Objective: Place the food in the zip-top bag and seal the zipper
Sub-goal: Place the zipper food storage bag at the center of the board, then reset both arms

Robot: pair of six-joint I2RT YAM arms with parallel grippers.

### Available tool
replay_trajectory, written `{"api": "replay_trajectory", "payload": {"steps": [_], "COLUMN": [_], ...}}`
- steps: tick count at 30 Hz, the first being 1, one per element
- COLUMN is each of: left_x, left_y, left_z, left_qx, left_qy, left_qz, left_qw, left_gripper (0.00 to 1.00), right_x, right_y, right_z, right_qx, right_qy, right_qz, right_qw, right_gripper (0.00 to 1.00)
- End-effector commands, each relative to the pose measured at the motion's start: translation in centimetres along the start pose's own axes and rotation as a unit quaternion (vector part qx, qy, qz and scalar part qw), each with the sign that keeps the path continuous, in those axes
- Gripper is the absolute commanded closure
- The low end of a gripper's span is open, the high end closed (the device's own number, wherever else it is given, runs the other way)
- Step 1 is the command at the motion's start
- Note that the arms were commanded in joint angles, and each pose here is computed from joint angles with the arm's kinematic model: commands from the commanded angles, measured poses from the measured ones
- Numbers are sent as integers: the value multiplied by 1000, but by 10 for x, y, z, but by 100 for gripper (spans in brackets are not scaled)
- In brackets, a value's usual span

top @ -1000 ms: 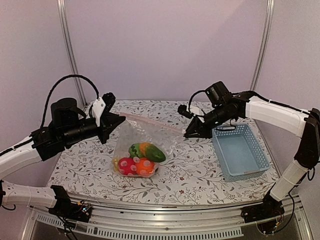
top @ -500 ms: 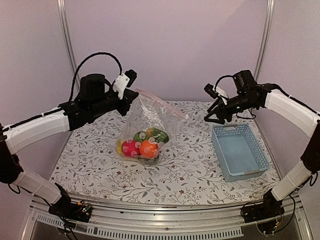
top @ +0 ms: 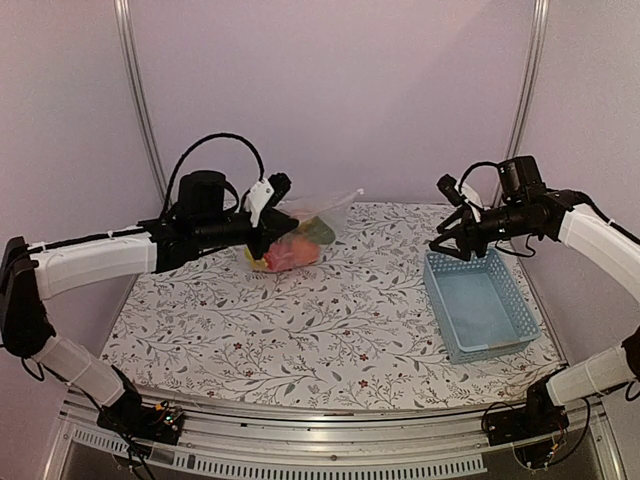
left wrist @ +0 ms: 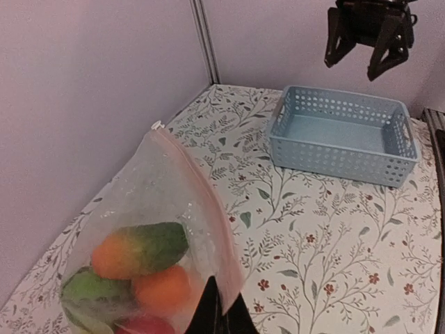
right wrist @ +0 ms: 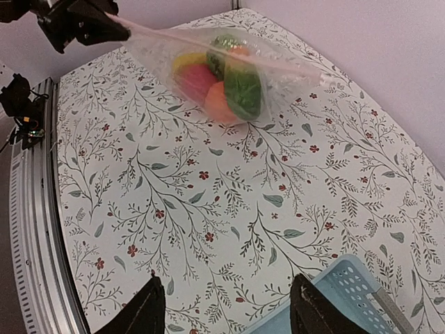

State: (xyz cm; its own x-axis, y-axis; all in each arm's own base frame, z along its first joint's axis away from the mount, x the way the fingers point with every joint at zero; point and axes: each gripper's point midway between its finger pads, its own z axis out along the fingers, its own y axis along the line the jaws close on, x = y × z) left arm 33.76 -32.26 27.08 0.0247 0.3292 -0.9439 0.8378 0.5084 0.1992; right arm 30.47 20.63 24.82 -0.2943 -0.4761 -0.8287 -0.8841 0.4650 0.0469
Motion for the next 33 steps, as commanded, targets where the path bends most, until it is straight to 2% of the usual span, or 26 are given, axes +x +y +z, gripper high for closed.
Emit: {"api": "replay_trajectory", "payload": {"steps": [1, 6, 9, 14, 15, 19, 20, 22, 23, 24, 25, 26, 30, 33], "left_x": [53, 88, 91, 104, 107, 112, 110, 105, 101, 93, 82, 72, 25, -3], "left_y": [-92, -140, -148, -161, -163, -170, -169, -165, -158, -149, -140, -130, -68, -13], "left_z": [20, 21, 14, 5, 4, 0, -2, -9, -13, -16, -20, -25, -49, -74], "left_qx": [138, 183, 186, 199, 200, 197, 193, 180, 161, 140, 118, 94, -59, -194], "left_qy": [60, 130, 134, 156, 162, 192, 199, 209, 211, 205, 195, 184, 124, 76], "left_qz": [-27, -20, -25, -38, -41, -34, -28, -17, -11, -7, -1, 9, 24, -3], "left_qw": [988, 974, 973, 967, 965, 961, 960, 961, 964, 969, 974, 978, 990, 978], "left_gripper": [100, 100, 100, 94, 90, 62, 50, 45, 44, 42, 41, 40, 20, 2], "right_x": [-2, 1, 2, 6, 7, 9, 9, 8, 7, 6, 4, 3, -3, 4], "right_y": [4, 9, 11, 16, 17, 18, 16, 10, 6, 0, -6, -12, -41, -65], "right_z": [0, 0, -2, -6, -7, -8, -8, -11, -13, -15, -20, -24, -52, -72], "right_qx": [-3, -15, -14, -10, -9, -5, 0, 23, 38, 55, 75, 94, 173, 219], "right_qy": [-14, -17, -18, -21, -22, -23, -23, -24, -25, -28, -34, -40, -81, -110], "right_qz": [-1, 3, 2, -5, -6, -8, -8, -5, -6, -4, -2, 8, 53, 101], "right_qw": [1000, 1000, 1000, 1000, 1000, 1000, 1000, 999, 999, 998, 997, 995, 980, 964], "right_gripper": [40, 40, 40, 39, 38, 36, 32, 23, 14, 3, 1, 1, 1, 1]}}
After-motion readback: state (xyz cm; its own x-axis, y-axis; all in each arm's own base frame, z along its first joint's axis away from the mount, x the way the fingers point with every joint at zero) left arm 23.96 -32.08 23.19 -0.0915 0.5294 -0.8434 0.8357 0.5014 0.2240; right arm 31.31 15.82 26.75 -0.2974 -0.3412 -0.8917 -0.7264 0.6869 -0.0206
